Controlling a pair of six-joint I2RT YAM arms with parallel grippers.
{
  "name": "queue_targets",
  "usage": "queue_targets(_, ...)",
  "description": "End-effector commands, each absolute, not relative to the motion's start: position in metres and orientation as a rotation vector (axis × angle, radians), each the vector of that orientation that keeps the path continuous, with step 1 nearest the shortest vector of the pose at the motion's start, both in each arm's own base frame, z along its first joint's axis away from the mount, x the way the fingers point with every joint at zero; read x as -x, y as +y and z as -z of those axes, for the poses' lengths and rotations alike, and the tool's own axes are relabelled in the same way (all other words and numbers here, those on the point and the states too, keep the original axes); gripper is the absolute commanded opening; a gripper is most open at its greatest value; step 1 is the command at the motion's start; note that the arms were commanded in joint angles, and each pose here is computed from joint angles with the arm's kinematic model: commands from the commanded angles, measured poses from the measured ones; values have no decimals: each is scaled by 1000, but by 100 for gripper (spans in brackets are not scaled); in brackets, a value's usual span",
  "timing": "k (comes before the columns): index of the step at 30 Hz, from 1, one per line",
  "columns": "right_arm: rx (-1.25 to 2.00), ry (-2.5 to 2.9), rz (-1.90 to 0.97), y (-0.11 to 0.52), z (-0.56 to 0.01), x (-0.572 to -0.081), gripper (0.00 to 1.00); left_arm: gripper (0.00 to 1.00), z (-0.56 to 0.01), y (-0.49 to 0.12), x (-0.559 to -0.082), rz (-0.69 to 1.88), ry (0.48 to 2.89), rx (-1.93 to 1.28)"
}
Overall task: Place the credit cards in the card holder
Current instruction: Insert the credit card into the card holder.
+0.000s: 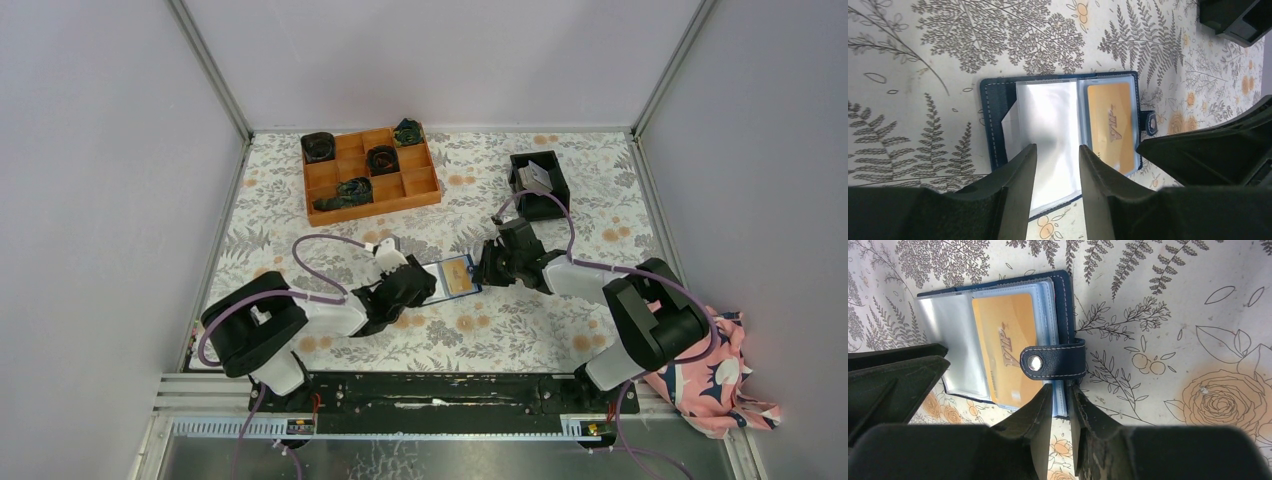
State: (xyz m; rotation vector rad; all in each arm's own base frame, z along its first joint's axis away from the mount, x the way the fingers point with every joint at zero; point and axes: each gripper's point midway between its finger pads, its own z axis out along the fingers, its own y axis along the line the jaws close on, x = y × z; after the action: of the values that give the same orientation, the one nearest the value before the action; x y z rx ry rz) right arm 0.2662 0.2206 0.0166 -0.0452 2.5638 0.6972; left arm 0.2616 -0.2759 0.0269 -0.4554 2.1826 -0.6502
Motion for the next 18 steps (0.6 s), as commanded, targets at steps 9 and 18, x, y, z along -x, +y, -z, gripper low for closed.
queue_targets(9,83,2487,-652,218,-55,-273,27,40,-4,-233,-255,413,2201,473)
queue_targets(18,92,2404,-635,215,-96,-280,29,41,-29,-230,-263,413,2132,500)
